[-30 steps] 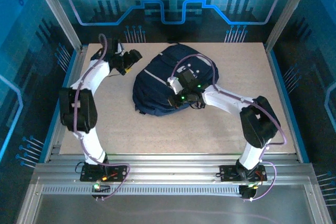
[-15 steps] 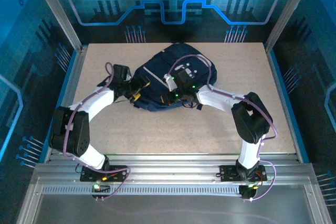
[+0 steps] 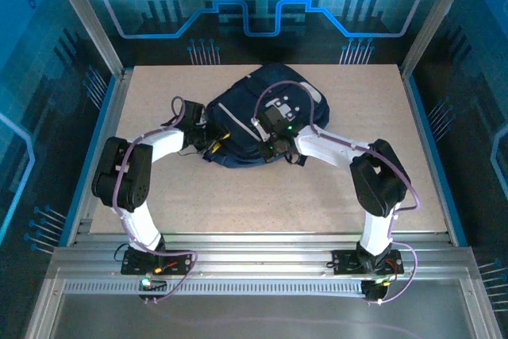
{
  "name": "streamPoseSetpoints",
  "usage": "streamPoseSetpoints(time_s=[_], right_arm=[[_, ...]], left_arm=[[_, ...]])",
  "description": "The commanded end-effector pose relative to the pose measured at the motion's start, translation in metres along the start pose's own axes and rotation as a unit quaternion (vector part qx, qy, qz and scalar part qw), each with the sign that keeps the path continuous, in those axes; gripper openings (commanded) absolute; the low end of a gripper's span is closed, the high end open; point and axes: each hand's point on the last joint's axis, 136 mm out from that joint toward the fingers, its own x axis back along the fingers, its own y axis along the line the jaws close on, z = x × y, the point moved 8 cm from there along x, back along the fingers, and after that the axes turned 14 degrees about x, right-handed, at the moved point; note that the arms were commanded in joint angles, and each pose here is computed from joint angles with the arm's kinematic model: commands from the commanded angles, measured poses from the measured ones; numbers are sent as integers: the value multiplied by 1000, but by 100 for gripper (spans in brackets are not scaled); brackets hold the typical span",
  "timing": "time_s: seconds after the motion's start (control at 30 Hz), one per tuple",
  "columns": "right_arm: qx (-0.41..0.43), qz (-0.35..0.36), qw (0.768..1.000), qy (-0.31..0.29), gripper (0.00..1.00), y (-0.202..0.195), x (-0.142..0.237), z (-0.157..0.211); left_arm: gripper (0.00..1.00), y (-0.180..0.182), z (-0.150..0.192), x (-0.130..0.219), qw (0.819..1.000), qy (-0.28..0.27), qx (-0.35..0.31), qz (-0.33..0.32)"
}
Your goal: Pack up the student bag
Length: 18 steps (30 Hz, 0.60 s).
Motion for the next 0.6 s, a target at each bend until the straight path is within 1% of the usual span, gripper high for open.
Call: streamPoseSetpoints(time_s=[0.0, 0.07, 0.13, 0.2, 0.27, 0.3, 0.33, 0.4, 0.43, 0.47, 0.57], right_arm=[[43, 174, 978, 103, 0, -41, 12, 19], [36, 217, 969, 116, 0, -56, 13, 16], [24, 234, 965, 115, 0, -67, 14, 12], [8, 220, 970, 99, 0, -72, 15, 8], [-5, 183, 981, 70, 0, -70, 17, 5], [-13, 157, 986, 50, 6, -67, 19, 4], [-21, 138, 990, 34, 21, -65, 21, 5], [-45, 106, 993, -7, 70, -64, 30, 7], [-56, 99, 993, -22, 97, -66, 34, 9], [-72, 97, 992, -36, 100, -70, 39, 14], [-126, 120, 983, -58, 100, -93, 52, 36]], left_arm=[[50, 37, -21, -10, 995, -48, 9, -81], [50, 40, -21, -9, 995, -48, 10, -84], [50, 42, -21, -9, 995, -47, 11, -85], [50, 43, -21, -7, 996, -48, 13, -80], [51, 38, -20, -4, 996, -46, 9, -71], [53, 34, -19, -2, 997, -41, 5, -60], [56, 29, -18, 0, 998, -38, -2, -52], [66, 16, -18, 10, 998, -37, -25, -42], [69, 10, -18, 16, 998, -39, -39, -41], [73, 2, -18, 24, 996, -47, -57, -41], [80, -14, -20, 50, 989, -82, -110, -46]])
